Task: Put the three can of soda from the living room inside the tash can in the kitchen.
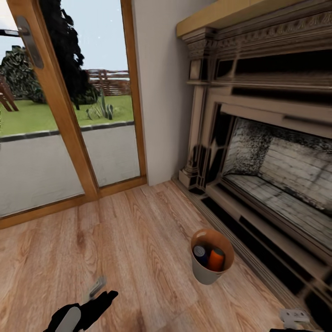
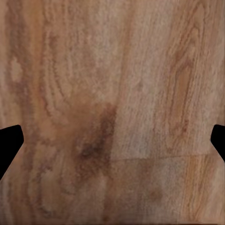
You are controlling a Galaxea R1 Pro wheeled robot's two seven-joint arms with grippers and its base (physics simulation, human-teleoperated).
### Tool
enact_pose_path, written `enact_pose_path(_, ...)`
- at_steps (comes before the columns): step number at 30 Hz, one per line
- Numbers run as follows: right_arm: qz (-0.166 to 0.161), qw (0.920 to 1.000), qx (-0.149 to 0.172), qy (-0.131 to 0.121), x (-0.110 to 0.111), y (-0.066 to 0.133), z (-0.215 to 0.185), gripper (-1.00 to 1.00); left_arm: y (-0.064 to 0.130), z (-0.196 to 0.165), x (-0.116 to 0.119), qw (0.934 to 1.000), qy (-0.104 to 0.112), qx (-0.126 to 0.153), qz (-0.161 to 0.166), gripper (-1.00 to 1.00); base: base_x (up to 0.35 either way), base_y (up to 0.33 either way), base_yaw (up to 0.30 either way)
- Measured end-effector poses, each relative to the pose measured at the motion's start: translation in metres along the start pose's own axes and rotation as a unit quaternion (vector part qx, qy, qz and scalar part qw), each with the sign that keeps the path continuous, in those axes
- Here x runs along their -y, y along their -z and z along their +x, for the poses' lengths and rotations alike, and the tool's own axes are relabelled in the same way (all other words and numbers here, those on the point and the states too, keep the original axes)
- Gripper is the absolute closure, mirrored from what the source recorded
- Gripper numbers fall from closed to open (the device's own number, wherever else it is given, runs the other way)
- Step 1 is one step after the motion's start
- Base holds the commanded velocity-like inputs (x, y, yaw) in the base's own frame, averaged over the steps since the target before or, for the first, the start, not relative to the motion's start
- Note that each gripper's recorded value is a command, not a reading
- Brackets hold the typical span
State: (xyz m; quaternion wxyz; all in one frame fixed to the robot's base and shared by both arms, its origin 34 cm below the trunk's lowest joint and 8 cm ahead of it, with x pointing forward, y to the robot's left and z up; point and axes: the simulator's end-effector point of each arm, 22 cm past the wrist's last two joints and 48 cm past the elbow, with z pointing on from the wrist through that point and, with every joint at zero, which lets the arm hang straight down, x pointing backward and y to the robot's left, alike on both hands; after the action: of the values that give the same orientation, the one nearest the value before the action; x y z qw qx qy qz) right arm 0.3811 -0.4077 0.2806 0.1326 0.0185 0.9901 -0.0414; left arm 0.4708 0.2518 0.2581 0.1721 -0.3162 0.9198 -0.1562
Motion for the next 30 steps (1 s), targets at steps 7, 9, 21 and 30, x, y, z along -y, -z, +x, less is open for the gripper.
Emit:
enact_pose_path(7, -0.026, 0.9888, 0.146, 0.018, -0.029, 0.047, -0.089, -1.00, 0.013, -0.014, 0.014, 0.9991, 0.000, 0.035, 0.024, -1.00, 0.000, 0.000, 0.000)
enact_pose_path(9, -0.030, 0.9759, 0.215, 0.021, -0.024, 0.088, -0.134, -1.00, 0.031, -0.019, 0.028, 0.9971, -0.008, 0.059, 0.048, -1.00, 0.000, 0.000, 0.000)
enact_pose_path(21, -0.087, 0.9387, 0.334, 0.001, -0.002, 0.170, -0.197, -1.00, 0.072, -0.034, 0.057, 0.9905, -0.024, 0.103, 0.088, -1.00, 0.000, 0.000, 0.000)
enact_pose_path(30, -0.077, 0.9578, 0.274, -0.039, 0.018, 0.123, -0.155, -1.00, 0.080, -0.037, 0.061, 0.9890, -0.026, 0.111, 0.093, -1.00, 0.000, 0.000, 0.000)
